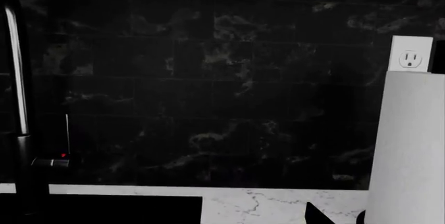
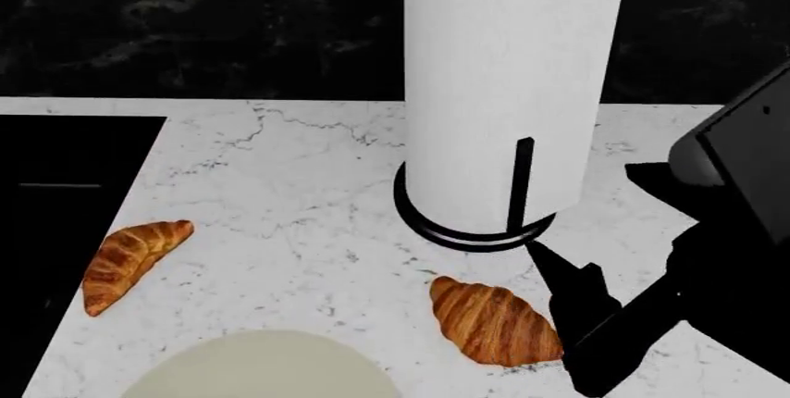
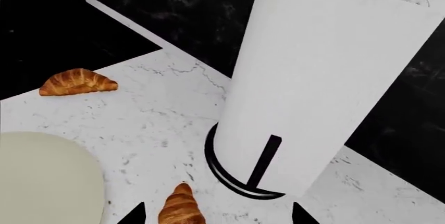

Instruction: Place the pastries on the plates.

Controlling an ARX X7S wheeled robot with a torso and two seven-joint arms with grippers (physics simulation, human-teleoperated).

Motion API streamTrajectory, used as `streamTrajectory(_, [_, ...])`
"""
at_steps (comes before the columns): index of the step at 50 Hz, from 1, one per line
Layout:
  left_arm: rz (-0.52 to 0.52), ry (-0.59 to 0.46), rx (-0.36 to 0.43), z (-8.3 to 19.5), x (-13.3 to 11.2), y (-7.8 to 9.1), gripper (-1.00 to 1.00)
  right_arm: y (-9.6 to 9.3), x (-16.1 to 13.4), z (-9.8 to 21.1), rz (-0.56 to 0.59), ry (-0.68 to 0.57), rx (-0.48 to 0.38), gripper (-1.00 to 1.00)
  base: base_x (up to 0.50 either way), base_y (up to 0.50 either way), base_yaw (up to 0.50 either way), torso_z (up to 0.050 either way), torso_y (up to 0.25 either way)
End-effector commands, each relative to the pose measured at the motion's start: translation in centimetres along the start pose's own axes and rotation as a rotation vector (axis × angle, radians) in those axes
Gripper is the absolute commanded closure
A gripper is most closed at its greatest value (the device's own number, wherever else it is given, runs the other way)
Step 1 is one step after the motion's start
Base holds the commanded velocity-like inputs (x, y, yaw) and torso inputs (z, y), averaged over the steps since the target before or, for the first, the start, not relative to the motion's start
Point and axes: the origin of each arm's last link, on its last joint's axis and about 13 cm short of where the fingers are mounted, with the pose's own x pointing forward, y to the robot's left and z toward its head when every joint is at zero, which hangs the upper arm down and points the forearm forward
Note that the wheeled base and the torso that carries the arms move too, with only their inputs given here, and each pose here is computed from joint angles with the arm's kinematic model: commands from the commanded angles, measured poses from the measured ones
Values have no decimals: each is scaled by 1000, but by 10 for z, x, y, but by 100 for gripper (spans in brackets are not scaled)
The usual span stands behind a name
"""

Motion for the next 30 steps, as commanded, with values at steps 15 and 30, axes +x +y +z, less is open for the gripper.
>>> streamTrajectory(15, [-7,7,0,3,-5,2,-100,-3,34,-26,73,139,-10,-100,0,0,0,0,0])
streamTrajectory(30, [-12,9,13,9,-6,2,-100,-4,55,-33,100,155,8,-100,0,0,0,0,0])
